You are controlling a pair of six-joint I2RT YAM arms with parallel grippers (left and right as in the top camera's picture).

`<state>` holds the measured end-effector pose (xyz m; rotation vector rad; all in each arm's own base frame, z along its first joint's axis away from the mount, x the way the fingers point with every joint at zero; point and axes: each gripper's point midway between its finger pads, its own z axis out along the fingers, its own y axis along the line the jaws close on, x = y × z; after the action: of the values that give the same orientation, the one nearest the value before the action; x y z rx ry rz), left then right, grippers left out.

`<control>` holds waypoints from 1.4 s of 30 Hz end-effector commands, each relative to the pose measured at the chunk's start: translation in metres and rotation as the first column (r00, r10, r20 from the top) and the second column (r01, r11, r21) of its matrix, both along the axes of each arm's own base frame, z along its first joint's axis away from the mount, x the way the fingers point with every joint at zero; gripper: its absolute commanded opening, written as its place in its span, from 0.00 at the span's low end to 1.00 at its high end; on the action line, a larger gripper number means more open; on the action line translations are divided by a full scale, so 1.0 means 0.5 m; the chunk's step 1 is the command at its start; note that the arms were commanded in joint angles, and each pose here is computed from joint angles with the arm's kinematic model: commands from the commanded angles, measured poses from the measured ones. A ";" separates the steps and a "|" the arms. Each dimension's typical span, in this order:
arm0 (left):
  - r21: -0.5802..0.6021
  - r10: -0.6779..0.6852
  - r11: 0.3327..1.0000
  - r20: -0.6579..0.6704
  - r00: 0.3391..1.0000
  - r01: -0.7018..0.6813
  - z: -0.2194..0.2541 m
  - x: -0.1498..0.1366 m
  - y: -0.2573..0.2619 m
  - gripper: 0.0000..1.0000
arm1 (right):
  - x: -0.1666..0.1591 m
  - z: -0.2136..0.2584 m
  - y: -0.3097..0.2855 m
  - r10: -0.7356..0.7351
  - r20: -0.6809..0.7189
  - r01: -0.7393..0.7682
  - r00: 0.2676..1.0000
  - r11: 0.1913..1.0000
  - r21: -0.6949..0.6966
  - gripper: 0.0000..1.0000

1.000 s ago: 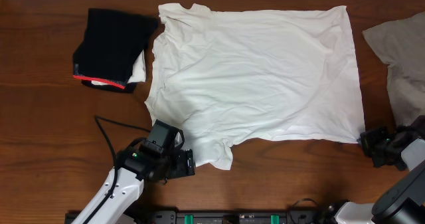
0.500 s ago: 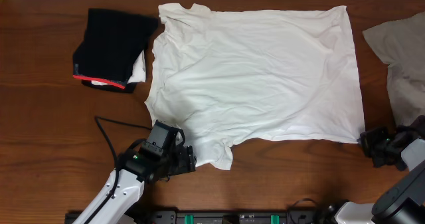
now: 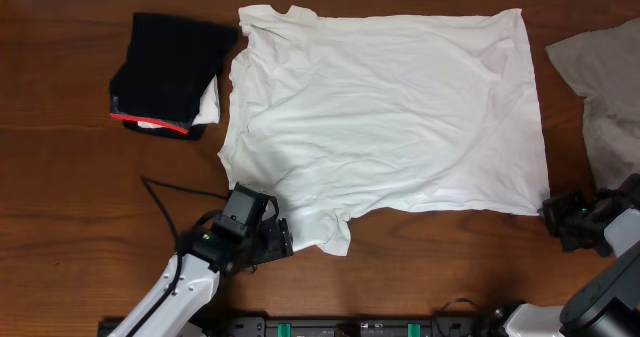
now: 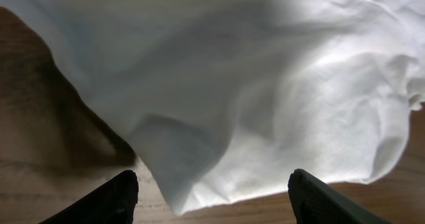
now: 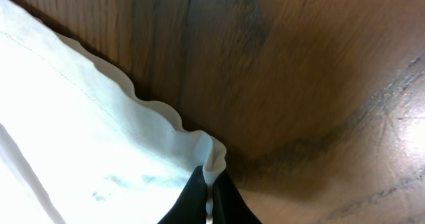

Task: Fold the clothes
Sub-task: 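Grasp the lower hem corners with both grippers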

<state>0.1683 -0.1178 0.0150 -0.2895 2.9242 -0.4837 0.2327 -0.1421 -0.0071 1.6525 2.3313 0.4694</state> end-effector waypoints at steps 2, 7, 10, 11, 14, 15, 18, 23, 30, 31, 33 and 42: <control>0.031 0.021 0.999 -0.038 0.999 -0.020 -0.023 -0.004 0.007 0.75 | -0.042 -0.037 0.005 -0.014 -0.102 0.014 0.995 1.000 -0.005 0.06; 0.025 0.016 1.000 -0.065 0.998 -0.014 -0.035 -0.004 0.000 0.36 | -0.042 -0.037 0.005 -0.014 -0.102 0.014 0.995 1.000 -0.004 0.06; 0.022 0.015 1.000 -0.064 0.998 -0.014 -0.034 -0.004 -0.001 0.06 | -0.042 -0.037 0.005 -0.014 -0.102 0.014 0.995 1.000 -0.004 0.07; 0.022 0.015 1.000 -0.064 0.998 -0.014 -0.033 -0.003 -0.001 0.06 | -0.042 -0.037 0.005 -0.014 -0.102 0.014 0.995 1.000 -0.004 0.07; 0.024 0.015 1.000 -0.068 0.998 -0.013 -0.032 -0.004 0.000 0.06 | -0.042 -0.037 0.005 -0.014 -0.102 0.014 0.995 1.000 -0.004 0.08; 0.024 0.012 1.000 -0.068 0.998 -0.011 -0.028 -0.004 0.000 0.06 | -0.043 -0.037 0.006 -0.014 -0.104 0.014 0.994 1.000 -0.003 0.08; 0.028 0.006 1.000 -0.070 0.998 -0.004 -0.004 -0.004 0.000 0.06 | -0.046 -0.037 0.012 0.012 -0.106 -0.012 0.994 1.000 0.003 0.01; 0.017 -0.012 1.000 -0.037 0.999 0.013 0.056 0.003 -0.004 0.06 | -0.047 -0.015 0.013 0.017 -0.097 -0.018 0.995 1.000 -0.005 0.01; -0.001 -0.021 1.000 -0.079 0.997 0.021 0.082 -0.033 0.001 0.06 | -0.062 0.055 0.004 0.019 -0.096 -0.027 0.995 0.996 -0.080 0.01; 0.002 -0.022 1.000 -0.093 0.995 0.022 0.081 -0.040 0.003 0.06 | -0.066 0.069 0.002 0.015 -0.102 -0.025 0.995 0.995 -0.095 0.01; 0.009 -0.022 1.000 -0.116 0.993 0.023 0.080 -0.053 0.008 0.06 | -0.073 0.098 -0.008 0.007 -0.113 -0.022 0.994 0.991 -0.133 0.01; -0.026 -0.037 0.999 -0.179 0.983 0.033 0.088 -0.089 0.004 0.06 | -0.094 0.166 -0.024 -0.021 -0.147 -0.013 0.989 0.975 -0.222 0.02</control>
<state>0.1268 -0.1079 0.0517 -0.3348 3.1010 -0.4432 0.1876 -0.1485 0.0719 1.6481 2.3749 0.1444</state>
